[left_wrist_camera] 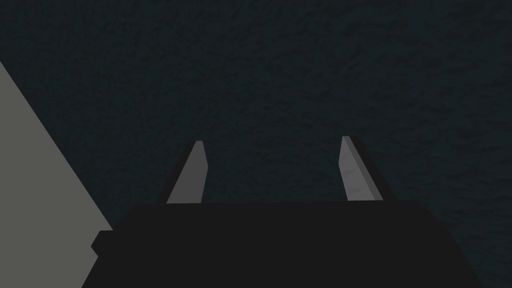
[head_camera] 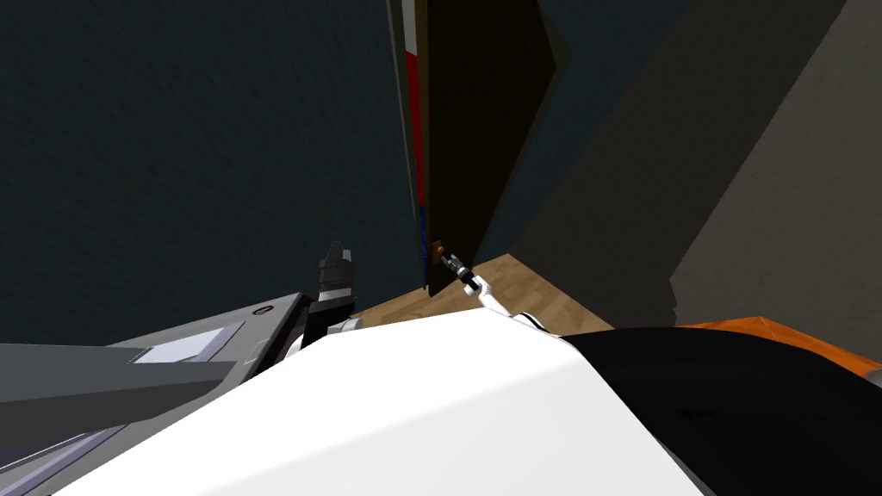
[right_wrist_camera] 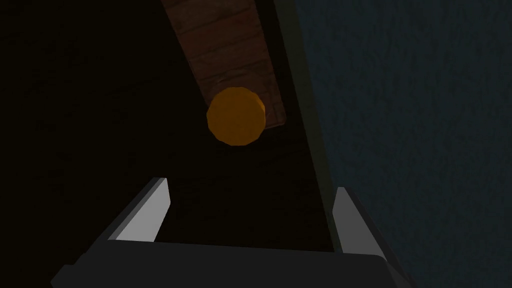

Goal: Pull the door open

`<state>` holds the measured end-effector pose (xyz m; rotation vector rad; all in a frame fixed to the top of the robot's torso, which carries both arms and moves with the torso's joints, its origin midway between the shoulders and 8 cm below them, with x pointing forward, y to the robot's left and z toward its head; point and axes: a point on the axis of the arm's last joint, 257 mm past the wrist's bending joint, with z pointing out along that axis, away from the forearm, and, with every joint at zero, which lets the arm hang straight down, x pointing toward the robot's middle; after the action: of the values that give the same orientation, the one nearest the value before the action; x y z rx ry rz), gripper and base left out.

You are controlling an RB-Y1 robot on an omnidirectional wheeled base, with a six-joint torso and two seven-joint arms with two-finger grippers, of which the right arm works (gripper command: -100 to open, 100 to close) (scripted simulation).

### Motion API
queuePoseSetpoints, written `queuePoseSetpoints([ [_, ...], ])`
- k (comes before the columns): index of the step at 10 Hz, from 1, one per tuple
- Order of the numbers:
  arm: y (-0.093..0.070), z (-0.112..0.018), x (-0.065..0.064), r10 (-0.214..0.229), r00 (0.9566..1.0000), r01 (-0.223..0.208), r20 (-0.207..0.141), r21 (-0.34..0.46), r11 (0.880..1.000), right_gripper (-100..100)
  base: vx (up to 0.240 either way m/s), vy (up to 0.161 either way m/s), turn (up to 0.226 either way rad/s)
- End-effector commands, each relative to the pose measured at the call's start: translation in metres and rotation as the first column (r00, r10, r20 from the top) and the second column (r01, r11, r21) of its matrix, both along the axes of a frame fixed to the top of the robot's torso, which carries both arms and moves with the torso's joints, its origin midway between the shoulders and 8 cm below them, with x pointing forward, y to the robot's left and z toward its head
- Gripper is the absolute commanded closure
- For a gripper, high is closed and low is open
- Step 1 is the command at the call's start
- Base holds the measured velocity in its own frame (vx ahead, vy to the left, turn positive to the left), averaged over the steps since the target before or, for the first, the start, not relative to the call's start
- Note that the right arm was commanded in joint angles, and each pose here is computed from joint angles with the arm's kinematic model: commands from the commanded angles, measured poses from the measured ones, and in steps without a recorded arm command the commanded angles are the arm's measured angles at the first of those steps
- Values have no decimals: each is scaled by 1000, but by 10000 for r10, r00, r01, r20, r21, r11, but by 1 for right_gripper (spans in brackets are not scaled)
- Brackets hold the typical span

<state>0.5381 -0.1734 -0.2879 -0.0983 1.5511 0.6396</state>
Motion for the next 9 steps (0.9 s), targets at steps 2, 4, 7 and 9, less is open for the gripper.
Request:
queuePoseSetpoints([
  [2, -7, -2, -4, 125, 9991, -77, 416, -1143, 9934, -100, -21, 1, -33],
  [4, -13, -4, -8, 265, 9972, -122, 695, -1978, 9802, -100, -28, -2, -41],
  [7, -21, -8, -13, 500, 9936, -171, 1013, -3024, 9530, -100, -21, -5, -34],
  [9, -33, -8, -11, 281, 9951, -2, 947, -2826, 9592, -100, 54, 41, 51],
])
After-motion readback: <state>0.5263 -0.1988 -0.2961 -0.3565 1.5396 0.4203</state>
